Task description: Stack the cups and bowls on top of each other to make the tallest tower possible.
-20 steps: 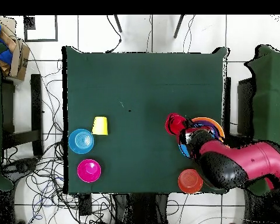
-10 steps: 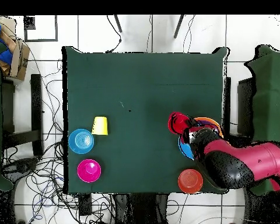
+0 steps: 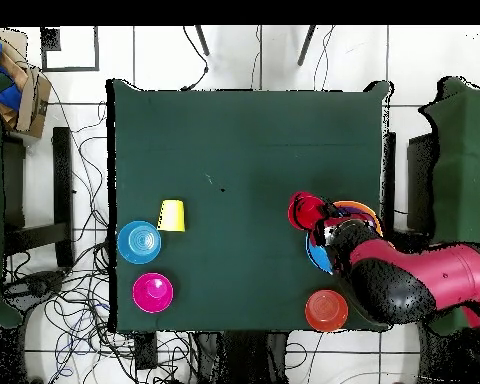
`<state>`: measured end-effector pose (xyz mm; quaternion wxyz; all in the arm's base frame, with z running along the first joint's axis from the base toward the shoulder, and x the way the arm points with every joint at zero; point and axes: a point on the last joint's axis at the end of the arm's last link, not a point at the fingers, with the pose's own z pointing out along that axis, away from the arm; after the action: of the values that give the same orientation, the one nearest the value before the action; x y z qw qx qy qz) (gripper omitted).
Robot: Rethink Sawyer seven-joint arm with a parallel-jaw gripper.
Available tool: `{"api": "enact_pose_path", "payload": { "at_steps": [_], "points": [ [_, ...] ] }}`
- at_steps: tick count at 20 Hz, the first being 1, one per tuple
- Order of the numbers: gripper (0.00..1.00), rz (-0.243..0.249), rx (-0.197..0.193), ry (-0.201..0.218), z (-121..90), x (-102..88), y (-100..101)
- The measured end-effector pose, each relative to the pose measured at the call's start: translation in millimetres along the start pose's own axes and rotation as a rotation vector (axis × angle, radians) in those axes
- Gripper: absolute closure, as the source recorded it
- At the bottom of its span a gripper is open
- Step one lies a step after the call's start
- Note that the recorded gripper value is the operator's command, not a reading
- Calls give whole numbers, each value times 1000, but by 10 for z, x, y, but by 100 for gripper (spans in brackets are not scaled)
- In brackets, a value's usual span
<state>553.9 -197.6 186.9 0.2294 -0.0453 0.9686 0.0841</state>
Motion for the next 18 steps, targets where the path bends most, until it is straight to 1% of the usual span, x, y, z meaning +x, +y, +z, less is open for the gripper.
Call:
{"api": "enact_pose_path", "payload": {
  "at_steps": [6, 12, 18],
  "points": [
    [100, 6, -2, -5, 12, -7, -35],
    [100, 17, -5, -24, 24, -33, -168],
    [100, -7, -12, -44, 50, -59, -289]
  ]
}}
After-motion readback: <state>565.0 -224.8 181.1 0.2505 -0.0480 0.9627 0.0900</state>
